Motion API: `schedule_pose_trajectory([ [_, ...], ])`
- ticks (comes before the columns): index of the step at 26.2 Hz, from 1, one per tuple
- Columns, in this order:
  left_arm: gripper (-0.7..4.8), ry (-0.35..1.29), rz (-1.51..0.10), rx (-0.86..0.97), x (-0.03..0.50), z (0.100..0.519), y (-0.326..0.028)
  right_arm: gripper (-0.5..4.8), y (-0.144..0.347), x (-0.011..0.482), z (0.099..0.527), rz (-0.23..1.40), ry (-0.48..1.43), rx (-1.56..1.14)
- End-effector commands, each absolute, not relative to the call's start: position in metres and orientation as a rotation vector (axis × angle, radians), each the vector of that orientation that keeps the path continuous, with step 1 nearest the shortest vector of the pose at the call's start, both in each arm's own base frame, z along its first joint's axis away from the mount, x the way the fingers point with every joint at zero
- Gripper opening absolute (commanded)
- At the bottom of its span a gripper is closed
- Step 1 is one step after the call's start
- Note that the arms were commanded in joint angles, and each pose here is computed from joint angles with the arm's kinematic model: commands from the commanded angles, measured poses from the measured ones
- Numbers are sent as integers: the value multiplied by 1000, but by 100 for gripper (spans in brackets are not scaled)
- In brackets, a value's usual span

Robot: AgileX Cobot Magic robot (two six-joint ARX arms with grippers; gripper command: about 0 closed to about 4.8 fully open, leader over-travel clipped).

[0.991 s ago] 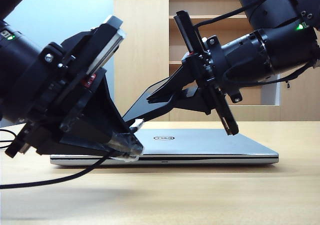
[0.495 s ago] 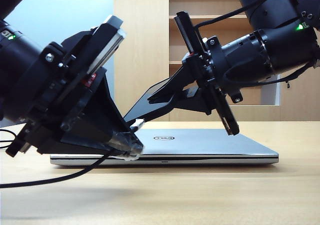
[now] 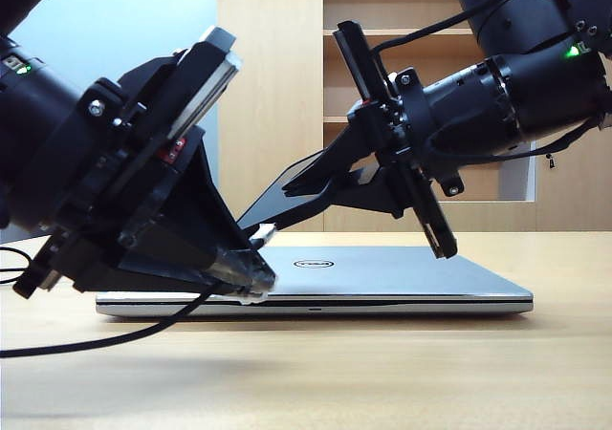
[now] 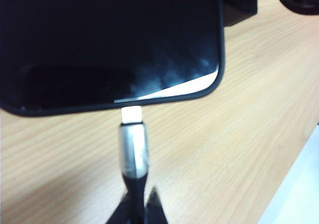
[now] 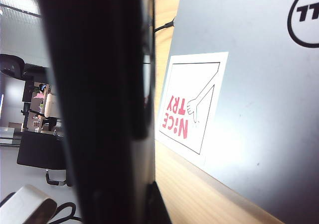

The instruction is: Pick up the charging cable and the phone, plug the charging cable into the charging port on the phone, and finally place them back on the table.

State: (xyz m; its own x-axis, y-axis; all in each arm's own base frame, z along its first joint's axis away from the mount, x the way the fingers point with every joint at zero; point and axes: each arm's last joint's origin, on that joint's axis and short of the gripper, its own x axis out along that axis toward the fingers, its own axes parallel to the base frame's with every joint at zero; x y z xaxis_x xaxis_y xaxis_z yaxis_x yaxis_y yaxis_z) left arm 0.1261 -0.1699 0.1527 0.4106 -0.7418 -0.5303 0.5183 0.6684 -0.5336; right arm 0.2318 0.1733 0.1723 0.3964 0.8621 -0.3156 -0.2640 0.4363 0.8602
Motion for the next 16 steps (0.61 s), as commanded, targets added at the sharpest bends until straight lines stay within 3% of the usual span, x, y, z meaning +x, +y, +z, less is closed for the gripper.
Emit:
schedule_pose_trajectory([
  [1, -6, 795, -811, -320, 128, 156, -171, -6, 173, 234, 179, 861, 830, 826],
  [16, -6, 798, -810, -318, 127, 156, -171, -6, 173, 234, 179, 881, 856, 841],
])
